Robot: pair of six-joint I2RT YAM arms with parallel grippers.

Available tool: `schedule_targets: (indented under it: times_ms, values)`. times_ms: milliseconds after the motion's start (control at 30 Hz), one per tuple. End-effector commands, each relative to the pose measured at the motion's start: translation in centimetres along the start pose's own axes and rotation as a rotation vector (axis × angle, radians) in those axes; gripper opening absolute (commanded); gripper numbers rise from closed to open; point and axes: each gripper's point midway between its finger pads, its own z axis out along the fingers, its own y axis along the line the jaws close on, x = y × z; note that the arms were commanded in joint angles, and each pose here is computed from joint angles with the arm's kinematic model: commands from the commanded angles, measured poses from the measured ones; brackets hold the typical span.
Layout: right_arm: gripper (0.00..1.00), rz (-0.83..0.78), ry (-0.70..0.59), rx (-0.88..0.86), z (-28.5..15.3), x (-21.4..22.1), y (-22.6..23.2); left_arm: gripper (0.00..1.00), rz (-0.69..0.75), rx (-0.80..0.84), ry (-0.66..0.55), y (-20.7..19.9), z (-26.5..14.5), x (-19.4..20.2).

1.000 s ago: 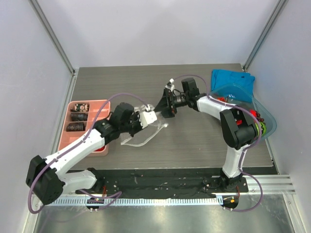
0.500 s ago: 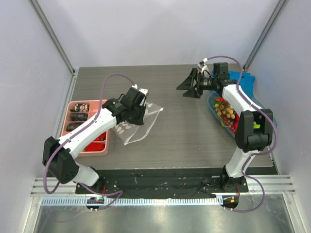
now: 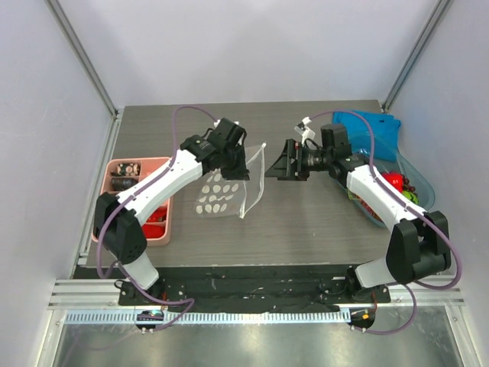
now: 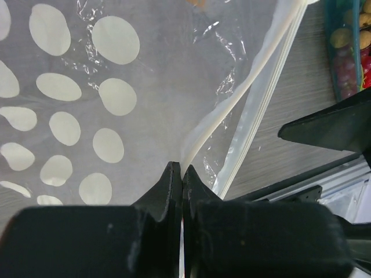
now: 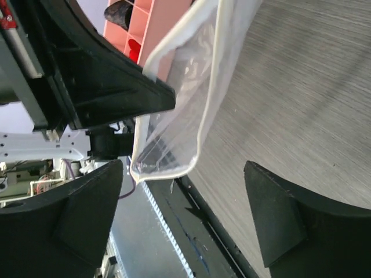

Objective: Place the food in the zip-top bag and seal the zipper
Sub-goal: Open the zipper of the food storage bag at the center of the board, then pick up the fake vegetable from the bin.

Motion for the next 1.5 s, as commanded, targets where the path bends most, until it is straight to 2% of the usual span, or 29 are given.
schedule_targets:
  times_ms: [0,133,267,300,333,400,500,567,667,767,900,933,1000,1033,1100,1167,1200,1233,1267,1300,1367,1467]
  values:
    - [0.85,-0.095,-0.041,0.047,2.4,-1.4,-0.1,0.0,-0.084,0.097,-0.021,-2.7,-1.0,-1.3]
    - [0.65,-0.084,-0.027,0.131,4.1,-0.9,-2.5,0.0,-0.064,0.116,-0.024,-2.3,-1.9,-1.1]
    - [0.52,-0.084,-0.019,0.153,4.4,-1.1,-3.3,0.0,-0.078,0.134,-0.037,-1.0,-3.7,-1.1]
    - [0.45,-0.08,-0.018,0.143,4.4,-1.2,-3.1,0.0,-0.08,0.143,-0.04,-0.9,-4.1,-1.0]
    - [0.21,-0.076,-0.011,0.132,4.6,-1.2,-2.9,0.0,-0.088,0.144,-0.047,-0.4,-4.4,-1.2]
    - [0.02,-0.086,-0.004,0.111,4.6,-1.3,-2.4,0.0,-0.081,0.152,-0.063,0.1,-5.3,-1.4]
    - [0.01,-0.133,0.025,0.107,3.8,-0.9,-1.7,0.01,-0.005,0.102,-0.11,2.0,-6.9,-2.3]
    - [0.01,-0.164,0.042,0.11,3.0,-0.3,-1.3,0.08,0.089,0.018,-0.169,3.9,-7.6,-3.3]
    - [0.01,-0.165,0.07,0.103,2.5,0.7,-1.0,0.11,0.186,-0.051,-0.201,5.6,-8.4,-3.5]
    - [0.01,-0.19,0.104,0.148,2.0,1.7,-2.3,0.0,0.281,-0.084,-0.198,6.5,-8.4,-3.4]
    - [0.01,-0.227,0.14,0.201,1.3,2.2,-3.5,0.0,0.318,-0.053,-0.146,6.5,-7.9,-2.2]
    - [0.02,-0.265,0.144,0.198,1.2,1.7,-3.3,0.0,0.315,-0.021,-0.128,6.1,-7.6,-1.6]
    - [0.21,-0.294,0.153,0.196,0.9,0.9,-2.6,0.0,0.287,0.053,-0.112,4.6,-7.2,-1.2]
    - [0.47,-0.332,0.163,0.194,0.8,0.6,-2.6,0.0,0.276,0.076,-0.103,4.1,-6.9,-1.1]
    - [0.72,-0.377,0.173,0.204,0.1,-0.3,-1.7,0.0,0.24,0.117,-0.092,2.9,-6.0,-1.5]
    - [0.81,-0.416,0.206,0.228,-0.9,-0.4,-1.8,0.0,0.222,0.142,-0.074,1.8,-5.0,-2.1]
    - [0.89,-0.43,0.188,0.241,-1.9,-1.4,-1.8,0.0,0.208,0.16,-0.063,1.4,-4.8,-2.2]
    - [0.91,-0.454,0.184,0.253,-2.8,-1.9,-2.1,0.0,0.188,0.168,-0.054,1.0,-4.4,-2.2]
    - [0.93,-0.429,0.191,0.267,-3.9,-1.9,-2.4,0.0,0.177,0.169,-0.05,0.7,-4.0,-2.6]
    - [0.95,-0.41,0.136,0.289,-6.1,-3.8,-3.1,0.0,0.169,0.172,-0.049,0.5,-3.6,-2.7]
    - [0.95,-0.376,0.137,0.322,-9.0,-4.4,-4.6,0.0,0.149,0.172,-0.046,0.3,-3.1,-2.9]
    - [0.95,-0.354,0.062,0.439,-14.9,-6.8,-6.8,0.0,0.139,0.175,-0.052,-0.1,-2.7,-3.0]
